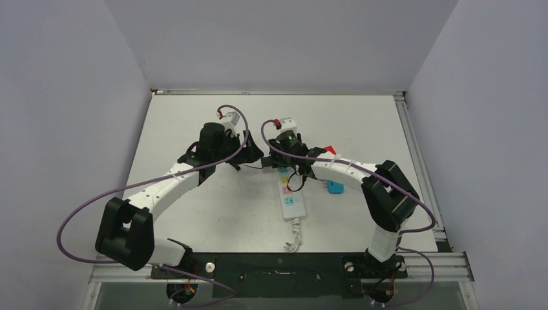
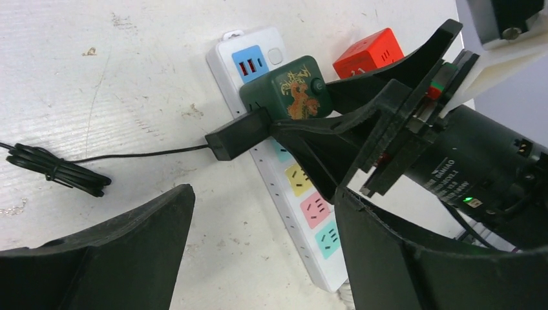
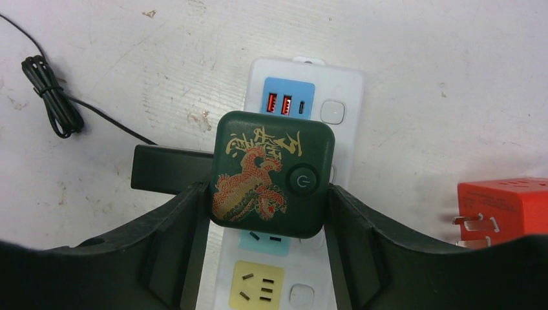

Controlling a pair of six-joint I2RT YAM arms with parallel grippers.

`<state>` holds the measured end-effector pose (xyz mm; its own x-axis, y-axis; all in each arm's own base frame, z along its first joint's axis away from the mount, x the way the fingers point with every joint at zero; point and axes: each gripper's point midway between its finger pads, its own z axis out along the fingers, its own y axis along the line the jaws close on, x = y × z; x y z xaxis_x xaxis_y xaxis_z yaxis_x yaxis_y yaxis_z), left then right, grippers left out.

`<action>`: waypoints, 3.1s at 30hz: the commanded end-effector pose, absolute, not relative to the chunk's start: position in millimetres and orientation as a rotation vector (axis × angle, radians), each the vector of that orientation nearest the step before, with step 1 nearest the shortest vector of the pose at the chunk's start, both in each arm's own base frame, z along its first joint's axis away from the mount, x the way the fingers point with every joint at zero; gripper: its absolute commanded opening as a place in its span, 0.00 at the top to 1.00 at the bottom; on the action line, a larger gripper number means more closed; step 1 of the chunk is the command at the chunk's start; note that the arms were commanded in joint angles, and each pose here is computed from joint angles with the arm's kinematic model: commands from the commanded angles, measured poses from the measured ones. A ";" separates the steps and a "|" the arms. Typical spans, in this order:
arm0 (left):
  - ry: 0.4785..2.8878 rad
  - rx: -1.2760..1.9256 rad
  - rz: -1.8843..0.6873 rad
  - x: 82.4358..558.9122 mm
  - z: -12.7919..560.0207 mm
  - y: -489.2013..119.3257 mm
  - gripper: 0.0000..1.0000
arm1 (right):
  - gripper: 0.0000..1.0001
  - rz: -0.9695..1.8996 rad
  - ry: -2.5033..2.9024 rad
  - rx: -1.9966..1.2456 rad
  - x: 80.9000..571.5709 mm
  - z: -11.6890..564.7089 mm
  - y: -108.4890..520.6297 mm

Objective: Pull the plug off the socket

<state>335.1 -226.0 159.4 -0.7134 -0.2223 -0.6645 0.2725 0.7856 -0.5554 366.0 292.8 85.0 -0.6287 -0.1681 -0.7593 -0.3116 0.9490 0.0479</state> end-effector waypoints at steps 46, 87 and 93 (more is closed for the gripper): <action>1.826 1.068 -0.534 290.5 106.1 -315.2 0.61 | 0.95 0.659 2.148 -0.496 324.9 86.1 272.4; 1.873 1.074 -0.507 292.6 111.4 -323.8 1.00 | 0.95 0.537 2.171 -0.374 338.4 74.2 242.6; 1.883 1.086 -0.459 309.4 120.6 -307.1 1.00 | 0.95 0.714 2.054 -0.488 321.6 100.1 262.7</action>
<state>298.6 -294.4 85.5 -0.2838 0.5298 -0.7992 0.8016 0.5885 0.1055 325.9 263.1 89.1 -0.5706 -0.0941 -0.8158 -0.5410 0.7904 0.2873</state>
